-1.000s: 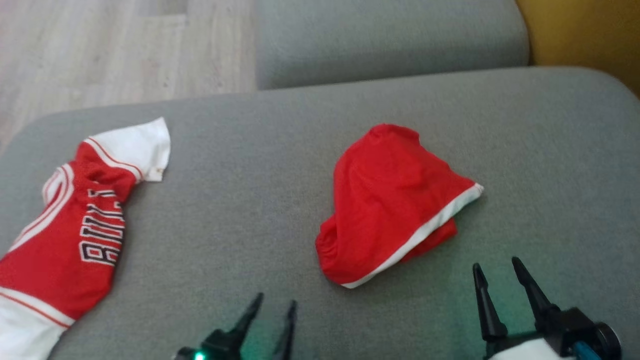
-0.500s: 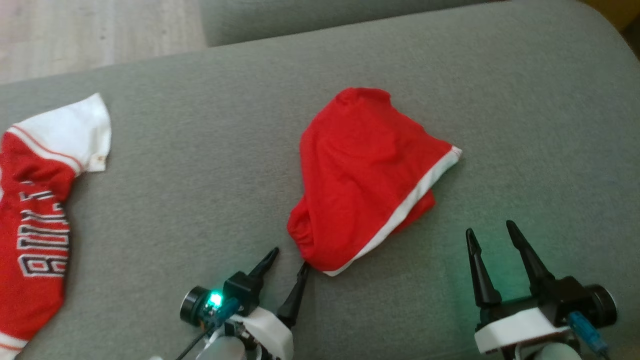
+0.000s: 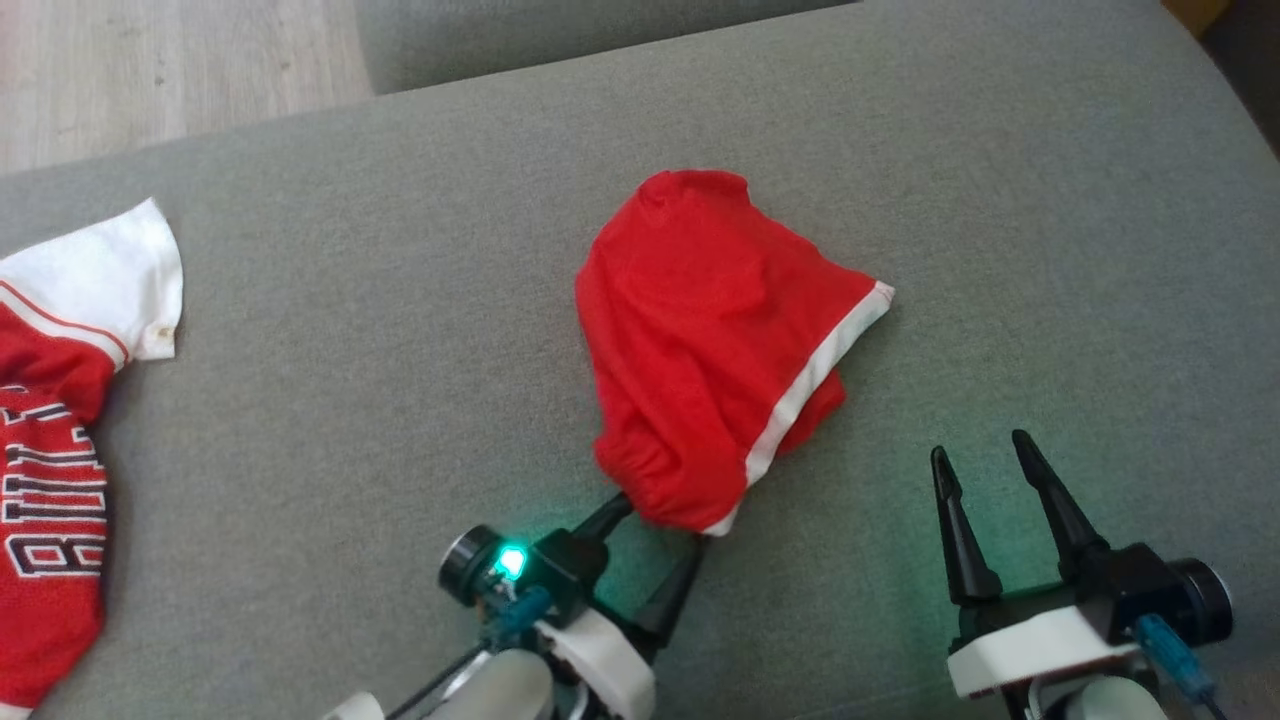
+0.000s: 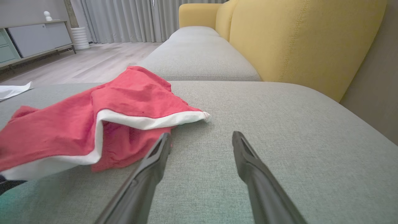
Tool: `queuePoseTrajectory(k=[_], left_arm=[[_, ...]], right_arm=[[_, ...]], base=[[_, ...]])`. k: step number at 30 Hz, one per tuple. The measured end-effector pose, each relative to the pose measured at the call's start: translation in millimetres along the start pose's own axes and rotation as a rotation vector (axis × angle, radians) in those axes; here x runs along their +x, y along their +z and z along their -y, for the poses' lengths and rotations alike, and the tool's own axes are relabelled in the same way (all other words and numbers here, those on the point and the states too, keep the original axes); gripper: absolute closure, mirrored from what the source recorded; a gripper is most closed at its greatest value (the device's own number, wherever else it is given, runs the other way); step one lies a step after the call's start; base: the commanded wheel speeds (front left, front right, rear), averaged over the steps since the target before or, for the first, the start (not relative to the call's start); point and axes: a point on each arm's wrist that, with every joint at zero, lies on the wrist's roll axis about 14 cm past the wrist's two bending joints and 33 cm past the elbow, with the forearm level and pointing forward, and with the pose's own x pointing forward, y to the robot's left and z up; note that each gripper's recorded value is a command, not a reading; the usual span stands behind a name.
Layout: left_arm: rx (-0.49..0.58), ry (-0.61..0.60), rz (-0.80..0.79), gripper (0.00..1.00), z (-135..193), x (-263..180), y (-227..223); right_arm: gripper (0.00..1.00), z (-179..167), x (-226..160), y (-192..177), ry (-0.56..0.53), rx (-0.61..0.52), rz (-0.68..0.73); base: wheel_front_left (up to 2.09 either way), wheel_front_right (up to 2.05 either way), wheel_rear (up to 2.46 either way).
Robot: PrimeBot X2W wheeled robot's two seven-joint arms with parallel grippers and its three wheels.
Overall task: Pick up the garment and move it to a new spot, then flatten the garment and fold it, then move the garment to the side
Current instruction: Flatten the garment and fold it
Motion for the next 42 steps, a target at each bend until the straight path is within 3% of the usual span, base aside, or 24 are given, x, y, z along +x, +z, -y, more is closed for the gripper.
queuePoseTrajectory(k=[11,12,13,21,28,33,42], left_arm=[[0.067,-0.074,0.106,0.03,25.6,2.2,36.6],[0.067,-0.074,0.106,0.46,25.6,2.2,36.6],[0.068,-0.078,0.098,1.00,27.2,1.8,34.2],[0.056,-0.116,0.022,1.00,43.8,-5.8,9.7],[0.013,-0.157,0.178,1.00,54.0,-13.4,58.8],[-0.209,-0.211,0.372,1.00,63.7,-28.3,122.1],[-0.489,-0.104,0.182,1.00,18.4,-2.8,71.6]], right_arm=[[0.00,-6.2,-5.0,7.5,0.016,0.006,0.028],[0.00,-6.2,-5.0,7.5,0.016,0.006,0.028],[0.00,-5.8,-5.8,8.2,0.014,0.007,0.031],[0.00,-4.6,-10.8,12.4,0.009,0.008,0.048],[0.00,-8.2,-9.3,17.1,0.021,0.023,0.065],[0.00,-8.2,-9.9,18.3,0.018,0.044,0.071],[0.00,-10.5,-7.4,6.4,0.020,0.057,0.028]], base=[[0.00,0.00,0.00],[0.00,0.00,0.00],[0.00,0.00,0.00],[0.00,0.00,0.00],[0.00,0.00,0.00],[0.00,0.00,0.00],[0.00,0.00,0.00]])
